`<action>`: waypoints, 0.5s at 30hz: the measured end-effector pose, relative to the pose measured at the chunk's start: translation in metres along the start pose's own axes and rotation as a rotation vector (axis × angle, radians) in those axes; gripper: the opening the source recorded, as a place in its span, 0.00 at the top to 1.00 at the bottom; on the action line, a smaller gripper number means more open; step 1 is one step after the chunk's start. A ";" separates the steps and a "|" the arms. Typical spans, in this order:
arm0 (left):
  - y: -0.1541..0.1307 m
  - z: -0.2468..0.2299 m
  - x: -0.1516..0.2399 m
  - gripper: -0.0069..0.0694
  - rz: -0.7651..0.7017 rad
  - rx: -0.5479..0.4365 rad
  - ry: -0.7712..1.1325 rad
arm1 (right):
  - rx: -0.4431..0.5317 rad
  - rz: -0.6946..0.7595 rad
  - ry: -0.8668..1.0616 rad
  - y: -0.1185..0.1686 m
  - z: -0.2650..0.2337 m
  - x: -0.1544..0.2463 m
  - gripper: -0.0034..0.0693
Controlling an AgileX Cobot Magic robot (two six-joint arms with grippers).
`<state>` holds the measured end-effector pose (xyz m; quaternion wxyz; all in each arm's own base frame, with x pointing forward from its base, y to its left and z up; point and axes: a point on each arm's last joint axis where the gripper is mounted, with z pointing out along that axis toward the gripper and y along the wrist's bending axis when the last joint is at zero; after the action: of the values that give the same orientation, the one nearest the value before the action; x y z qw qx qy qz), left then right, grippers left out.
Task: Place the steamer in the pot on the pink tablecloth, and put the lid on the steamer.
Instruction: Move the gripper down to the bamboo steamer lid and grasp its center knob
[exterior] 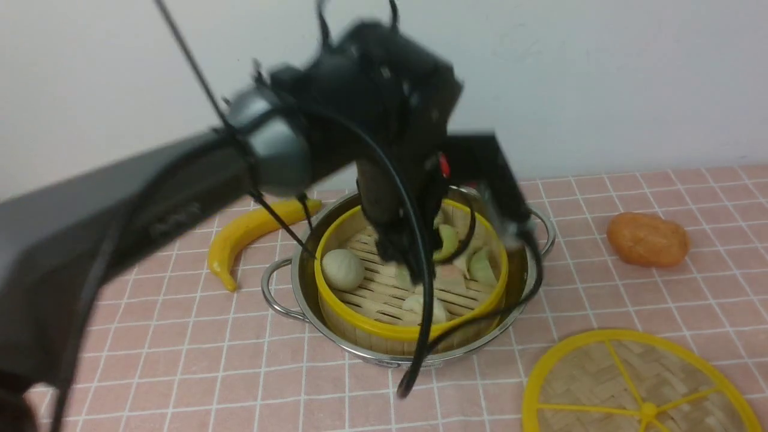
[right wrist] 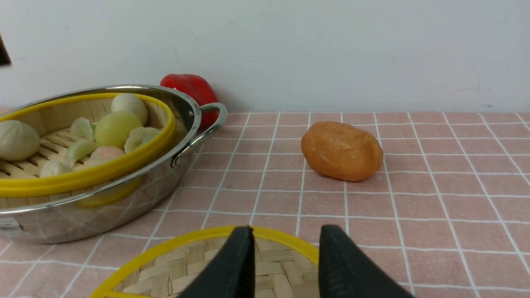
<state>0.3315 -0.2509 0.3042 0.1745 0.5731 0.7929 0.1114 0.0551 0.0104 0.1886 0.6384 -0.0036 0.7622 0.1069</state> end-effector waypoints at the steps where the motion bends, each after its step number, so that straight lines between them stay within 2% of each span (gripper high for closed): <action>1: 0.003 -0.012 0.000 0.50 -0.028 -0.016 -0.029 | 0.000 0.000 0.000 0.000 0.000 0.000 0.62; 4: 0.014 -0.055 0.007 0.76 -0.143 -0.068 -0.125 | 0.000 0.000 0.000 0.000 0.000 0.000 0.62; 5: 0.015 -0.060 0.009 0.76 -0.161 -0.072 -0.137 | 0.000 0.000 0.000 0.000 0.000 0.000 0.62; 6: 0.019 -0.078 0.018 0.87 -0.236 -0.090 -0.170 | 0.000 0.000 0.000 0.000 0.000 0.000 0.62; 7: 0.023 -0.090 0.025 0.91 -0.293 -0.103 -0.194 | 0.000 0.000 0.000 0.000 0.000 0.000 0.62; 8: 0.024 -0.092 0.027 0.91 -0.307 -0.107 -0.198 | 0.000 0.000 0.000 0.000 0.000 0.000 0.62; 9: 0.030 -0.113 0.040 0.94 -0.398 -0.130 -0.239 | 0.000 0.000 0.000 0.000 0.000 0.000 0.62; 12: 0.036 -0.153 0.065 0.94 -0.534 -0.179 -0.322 | 0.000 0.000 0.000 0.000 0.000 0.000 0.62; 15: 0.038 -0.176 0.078 0.94 -0.576 -0.233 -0.393 | 0.000 0.000 0.000 0.000 0.000 0.000 0.62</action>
<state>0.2714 -0.1613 0.4676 0.4115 0.3133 0.8551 0.0351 0.0551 0.0104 0.1886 0.6384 -0.0036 0.7622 0.1069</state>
